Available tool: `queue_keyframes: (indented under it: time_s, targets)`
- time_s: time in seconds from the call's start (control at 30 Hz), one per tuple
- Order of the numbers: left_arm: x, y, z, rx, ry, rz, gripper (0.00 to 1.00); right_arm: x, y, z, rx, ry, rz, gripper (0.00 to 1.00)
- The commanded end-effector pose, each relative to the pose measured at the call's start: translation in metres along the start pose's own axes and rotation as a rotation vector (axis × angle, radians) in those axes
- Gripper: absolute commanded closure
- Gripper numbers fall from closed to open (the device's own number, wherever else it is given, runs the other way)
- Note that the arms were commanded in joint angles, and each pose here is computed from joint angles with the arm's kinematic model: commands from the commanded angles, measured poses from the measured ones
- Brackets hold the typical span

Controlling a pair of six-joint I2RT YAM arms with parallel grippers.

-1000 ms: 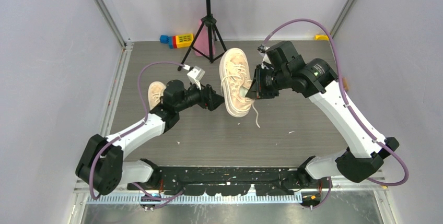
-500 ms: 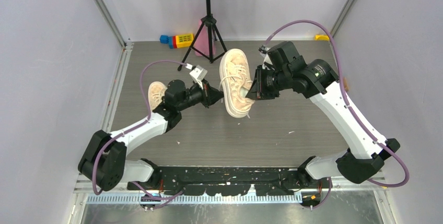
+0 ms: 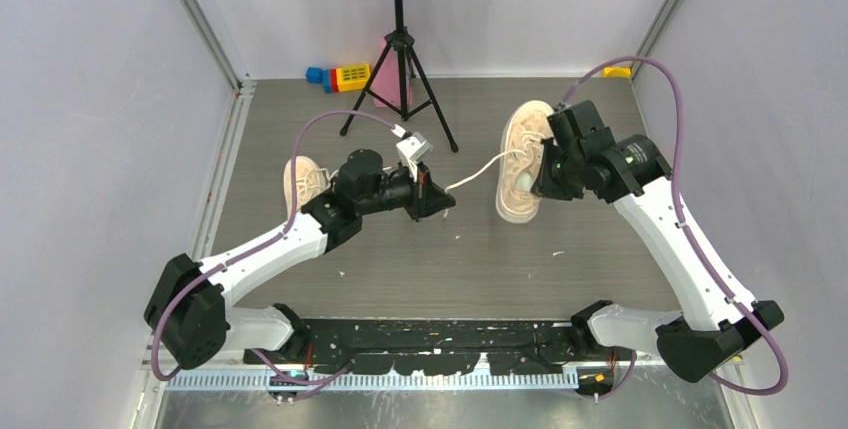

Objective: Tie the shoes

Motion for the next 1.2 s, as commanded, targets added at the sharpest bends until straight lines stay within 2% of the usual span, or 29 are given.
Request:
queue_keyframes:
  time_s: [0.0,0.13,0.3,0.43,0.53,0.67,0.77,0.87,0.97,1.03,1.17]
  targets:
    - [0.016,0.017,-0.002,-0.123,0.085,-0.095,1.0,0.003,-0.001,0.035,0.016,-0.038,-0.003,1.0]
    - [0.031,0.035,-0.02,-0.234,0.136,-0.163,1.0,0.033,0.031,0.072,-0.08,0.014,0.019,1.0]
    - [0.034,0.06,-0.062,-0.334,0.099,-0.279,1.0,0.065,0.093,0.104,-0.222,0.049,0.04,1.0]
    - [0.038,0.07,-0.092,-0.417,0.088,-0.301,1.0,0.089,0.126,0.133,-0.254,0.078,0.031,0.99]
    - [0.045,0.071,-0.105,-0.469,0.105,-0.291,1.0,0.099,0.141,0.147,-0.261,0.106,0.024,0.76]
    - [0.054,0.065,-0.107,-0.447,0.133,-0.307,1.0,0.098,0.133,0.152,-0.225,0.082,-0.008,0.6]
    - [0.05,0.057,-0.105,-0.389,0.122,-0.31,1.0,0.094,0.117,0.143,-0.18,0.052,-0.063,0.41]
    - [0.045,0.053,-0.107,-0.383,0.112,-0.309,1.0,0.087,0.09,0.135,-0.1,0.023,-0.097,0.34]
    - [0.043,0.051,-0.108,-0.379,0.115,-0.302,1.0,0.075,0.055,0.13,-0.02,-0.009,-0.042,0.29]
    - [0.043,0.051,-0.109,-0.38,0.118,-0.3,1.0,0.063,0.028,0.131,0.075,-0.057,0.03,0.18]
    - [0.046,0.05,-0.11,-0.371,0.103,-0.289,1.0,0.049,-0.009,0.13,0.26,-0.145,0.147,0.05]
Point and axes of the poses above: each gripper's point midway between its finger pads, its own z axis out along the fingers, its own y axis along the line the jaws close on, x = y × z, the point moved 3 cm from there along -z, back along the fingers, and after that the axes turned 6 degrees about z, right-handed, at the moved point
